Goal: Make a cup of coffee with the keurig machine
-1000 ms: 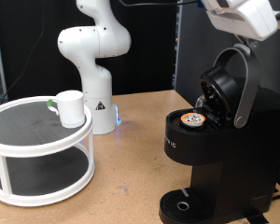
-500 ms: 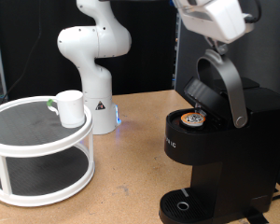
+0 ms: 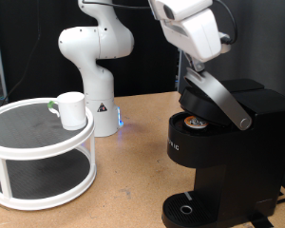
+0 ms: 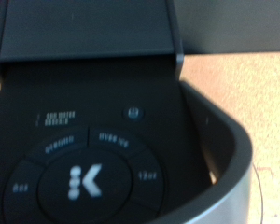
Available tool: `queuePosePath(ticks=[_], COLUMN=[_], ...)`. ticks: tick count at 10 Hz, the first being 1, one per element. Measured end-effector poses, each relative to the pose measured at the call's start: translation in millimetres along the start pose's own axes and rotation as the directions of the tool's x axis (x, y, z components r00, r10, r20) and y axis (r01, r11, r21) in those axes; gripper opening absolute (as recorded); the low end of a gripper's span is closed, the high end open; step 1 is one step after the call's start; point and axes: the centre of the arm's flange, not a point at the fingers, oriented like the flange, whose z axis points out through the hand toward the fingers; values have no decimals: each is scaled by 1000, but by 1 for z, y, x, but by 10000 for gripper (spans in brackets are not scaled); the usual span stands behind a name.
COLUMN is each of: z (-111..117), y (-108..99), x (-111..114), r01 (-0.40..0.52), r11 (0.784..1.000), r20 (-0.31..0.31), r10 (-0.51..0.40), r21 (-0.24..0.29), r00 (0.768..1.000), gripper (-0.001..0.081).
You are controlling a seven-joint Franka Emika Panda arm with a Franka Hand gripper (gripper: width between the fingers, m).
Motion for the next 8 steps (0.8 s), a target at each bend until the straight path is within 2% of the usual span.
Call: queuePosePath(ticks=[4, 8], z=[23, 51], y=[24, 40], x=[-29, -51], r01=[22, 16], r11=[999, 999], r20=[82, 98], r10=[-20, -13], r21=[-23, -35], r00=[996, 995], gripper=[5, 5])
